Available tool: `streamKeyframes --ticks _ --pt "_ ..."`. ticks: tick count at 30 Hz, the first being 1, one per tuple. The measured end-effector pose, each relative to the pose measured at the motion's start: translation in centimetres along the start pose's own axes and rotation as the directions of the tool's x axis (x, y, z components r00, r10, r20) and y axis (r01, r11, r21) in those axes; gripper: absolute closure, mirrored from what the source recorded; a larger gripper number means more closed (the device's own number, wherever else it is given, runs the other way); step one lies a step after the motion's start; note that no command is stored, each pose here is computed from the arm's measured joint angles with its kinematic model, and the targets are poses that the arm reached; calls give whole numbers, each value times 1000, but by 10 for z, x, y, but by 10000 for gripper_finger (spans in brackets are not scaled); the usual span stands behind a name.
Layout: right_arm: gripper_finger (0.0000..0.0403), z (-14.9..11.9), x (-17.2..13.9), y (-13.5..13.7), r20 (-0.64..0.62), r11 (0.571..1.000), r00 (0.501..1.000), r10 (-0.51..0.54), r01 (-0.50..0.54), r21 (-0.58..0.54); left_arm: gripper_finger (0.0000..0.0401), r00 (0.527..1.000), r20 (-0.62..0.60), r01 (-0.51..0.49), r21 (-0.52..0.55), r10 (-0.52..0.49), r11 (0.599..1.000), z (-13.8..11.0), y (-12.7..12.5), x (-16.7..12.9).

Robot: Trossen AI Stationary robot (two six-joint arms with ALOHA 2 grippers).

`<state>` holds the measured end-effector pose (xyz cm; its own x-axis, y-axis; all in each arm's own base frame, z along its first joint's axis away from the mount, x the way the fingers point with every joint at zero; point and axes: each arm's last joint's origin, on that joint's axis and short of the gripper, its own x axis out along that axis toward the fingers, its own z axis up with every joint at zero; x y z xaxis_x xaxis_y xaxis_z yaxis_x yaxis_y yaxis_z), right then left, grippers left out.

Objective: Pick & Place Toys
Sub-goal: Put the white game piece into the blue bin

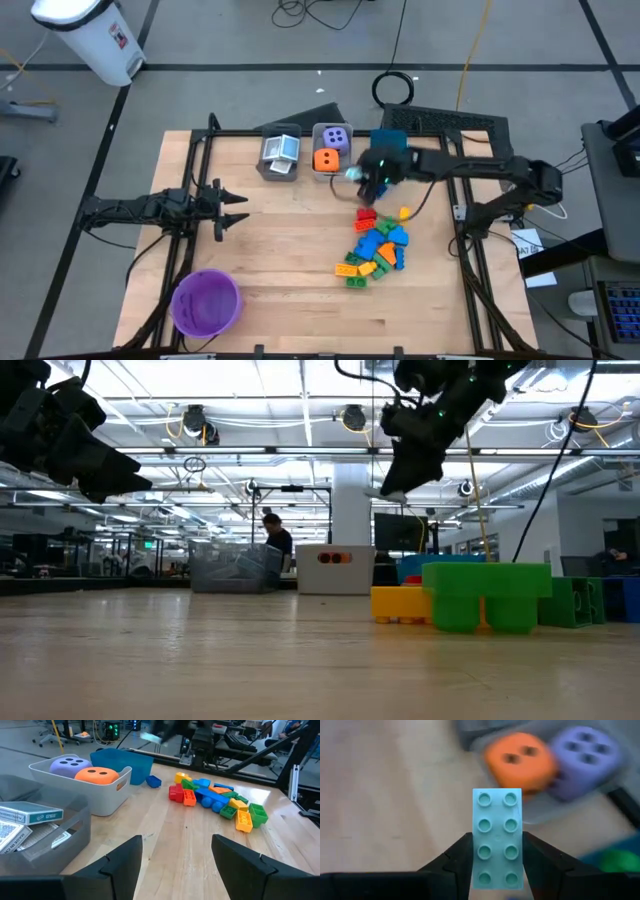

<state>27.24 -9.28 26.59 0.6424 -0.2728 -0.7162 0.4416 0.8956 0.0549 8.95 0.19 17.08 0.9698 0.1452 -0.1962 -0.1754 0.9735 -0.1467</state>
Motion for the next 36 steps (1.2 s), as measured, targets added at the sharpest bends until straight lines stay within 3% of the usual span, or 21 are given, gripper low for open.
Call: streamKeyframes --ticks 9,16,23,36 --pt "267 -6 -3 -94 -81 964 972 -219 228 134 155 1000 0 0 0 0 1000 0 0 0" --pt "267 -38 20 -143 -188 921 938 -290 327 213 155 1000 0 0 0 0 1000 0 0 0" --pt "266 -66 43 -154 -232 912 927 -295 345 220 155 1000 0 0 0 0 1000 0 0 0" --pt "219 -72 48 -154 -204 905 930 -305 350 242 155 1000 -1 0 0 0 1000 0 0 0"
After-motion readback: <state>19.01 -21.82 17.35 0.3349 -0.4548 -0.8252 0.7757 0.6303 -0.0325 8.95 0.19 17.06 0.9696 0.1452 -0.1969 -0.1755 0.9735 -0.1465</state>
